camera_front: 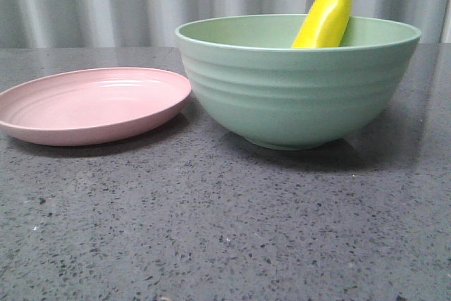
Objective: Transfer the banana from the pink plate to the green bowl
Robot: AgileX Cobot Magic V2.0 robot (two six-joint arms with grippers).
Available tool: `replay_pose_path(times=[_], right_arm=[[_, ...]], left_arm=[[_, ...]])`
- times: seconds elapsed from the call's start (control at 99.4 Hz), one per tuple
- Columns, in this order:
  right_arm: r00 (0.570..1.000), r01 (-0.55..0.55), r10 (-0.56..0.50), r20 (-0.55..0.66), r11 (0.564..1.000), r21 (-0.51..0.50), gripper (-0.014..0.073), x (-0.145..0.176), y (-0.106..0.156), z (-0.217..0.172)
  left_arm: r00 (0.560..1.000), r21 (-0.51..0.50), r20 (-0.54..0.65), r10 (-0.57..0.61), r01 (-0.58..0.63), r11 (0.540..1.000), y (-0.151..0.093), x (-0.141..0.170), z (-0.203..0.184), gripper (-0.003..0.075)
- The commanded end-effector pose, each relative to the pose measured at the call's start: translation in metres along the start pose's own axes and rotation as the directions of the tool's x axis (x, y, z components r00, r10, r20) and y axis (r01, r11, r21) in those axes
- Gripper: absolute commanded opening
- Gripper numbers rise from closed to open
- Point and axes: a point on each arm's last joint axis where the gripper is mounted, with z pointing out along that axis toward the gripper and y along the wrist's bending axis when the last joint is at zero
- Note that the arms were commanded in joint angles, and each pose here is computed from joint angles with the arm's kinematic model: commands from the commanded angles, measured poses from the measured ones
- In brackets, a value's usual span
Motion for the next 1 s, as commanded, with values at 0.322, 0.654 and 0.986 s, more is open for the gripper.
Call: replay_pose_path(times=[0.322, 0.654, 0.986], right_arm=[[0.996, 0.024, -0.03, 0.08, 0.997, 0.074, -0.0064, -0.001, -0.007, 0.002], [0.986, 0.017, -0.063, 0.156, 0.96, 0.278, -0.0064, 0.024, -0.024, -0.002], [0.984, -0.052, -0.018, 0.179, 0.923, 0.38, -0.0064, 0.063, -0.03, -0.009]], left_arm=[[0.996, 0.003, 0.089, -0.011, 0.01, 1.0, 0.0, -0.004, -0.001, -0.002], [0.996, 0.003, 0.089, -0.011, 0.01, 1.0, 0.0, -0.004, -0.001, -0.002], [0.996, 0.003, 0.089, -0.011, 0.01, 1.0, 0.0, -0.004, -0.001, -0.002]])
